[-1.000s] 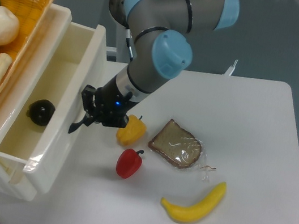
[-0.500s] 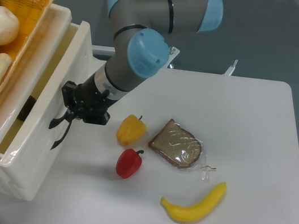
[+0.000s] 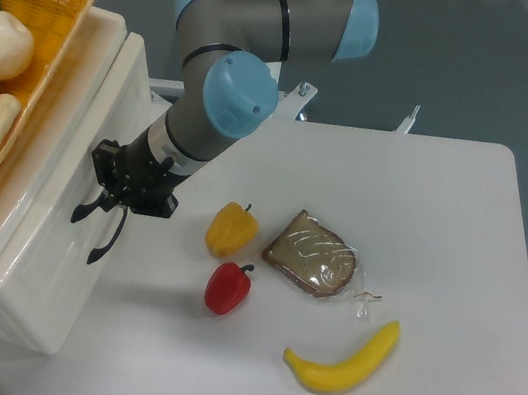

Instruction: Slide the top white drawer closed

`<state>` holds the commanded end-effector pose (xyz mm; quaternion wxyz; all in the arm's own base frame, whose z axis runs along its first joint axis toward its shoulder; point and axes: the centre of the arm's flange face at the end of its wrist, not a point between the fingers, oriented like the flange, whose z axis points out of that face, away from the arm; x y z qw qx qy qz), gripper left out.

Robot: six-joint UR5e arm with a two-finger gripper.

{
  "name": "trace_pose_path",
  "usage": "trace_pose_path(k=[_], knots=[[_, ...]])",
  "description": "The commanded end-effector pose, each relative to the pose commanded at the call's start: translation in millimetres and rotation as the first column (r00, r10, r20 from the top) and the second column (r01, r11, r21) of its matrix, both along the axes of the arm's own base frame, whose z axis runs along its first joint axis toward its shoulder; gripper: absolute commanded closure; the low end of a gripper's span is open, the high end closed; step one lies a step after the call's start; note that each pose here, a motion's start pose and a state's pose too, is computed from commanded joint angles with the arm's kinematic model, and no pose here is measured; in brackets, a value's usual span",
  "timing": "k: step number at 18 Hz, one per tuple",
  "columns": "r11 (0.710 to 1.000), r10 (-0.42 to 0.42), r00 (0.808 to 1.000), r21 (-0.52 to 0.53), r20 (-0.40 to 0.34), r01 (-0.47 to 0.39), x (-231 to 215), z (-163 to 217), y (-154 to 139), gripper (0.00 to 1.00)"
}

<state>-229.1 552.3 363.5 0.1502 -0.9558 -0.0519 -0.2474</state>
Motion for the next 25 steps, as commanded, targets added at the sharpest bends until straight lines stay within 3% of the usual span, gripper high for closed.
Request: trace_pose_path(k=[2, 3, 4, 6, 8, 9, 10, 11, 16, 20, 25], knots=[[1.000, 0.000, 1.000, -0.002, 0.000, 0.000, 0, -1, 0, 0.99], [1.000, 0.000, 1.000, -0.001, -0.001, 0.000, -2, -1, 0, 0.92], [1.000, 0.005, 1.000, -0.001, -0.003, -0.005, -5, 0, -1, 0.82], [1.000, 0.027, 0.999, 0.005, -0.018, -0.027, -22, 4, -7, 0.53], [0.997, 0.071, 0.997, 0.019, -0.034, -0.071, -50, 13, -15, 0.44], [0.996, 0.087, 0.995, 0.027, -0.043, -0.086, -61, 18, -18, 0.35], [0.994, 0.106, 0.993, 0.036, -0.053, -0.104, -72, 24, -22, 0.12], [0.993, 0.118, 0.991, 0.038, -0.067, -0.115, -81, 28, -25, 0.00], [0.989, 0.140, 0.970, -0.013, -0.198, -0.146, -123, 27, -43, 0.00], [0.994, 0.042, 0.929, -0.078, -0.367, -0.076, -181, 8, -77, 0.00], [0.987, -0.054, 0.894, -0.157, -0.445, -0.018, -236, -4, -124, 0.00]])
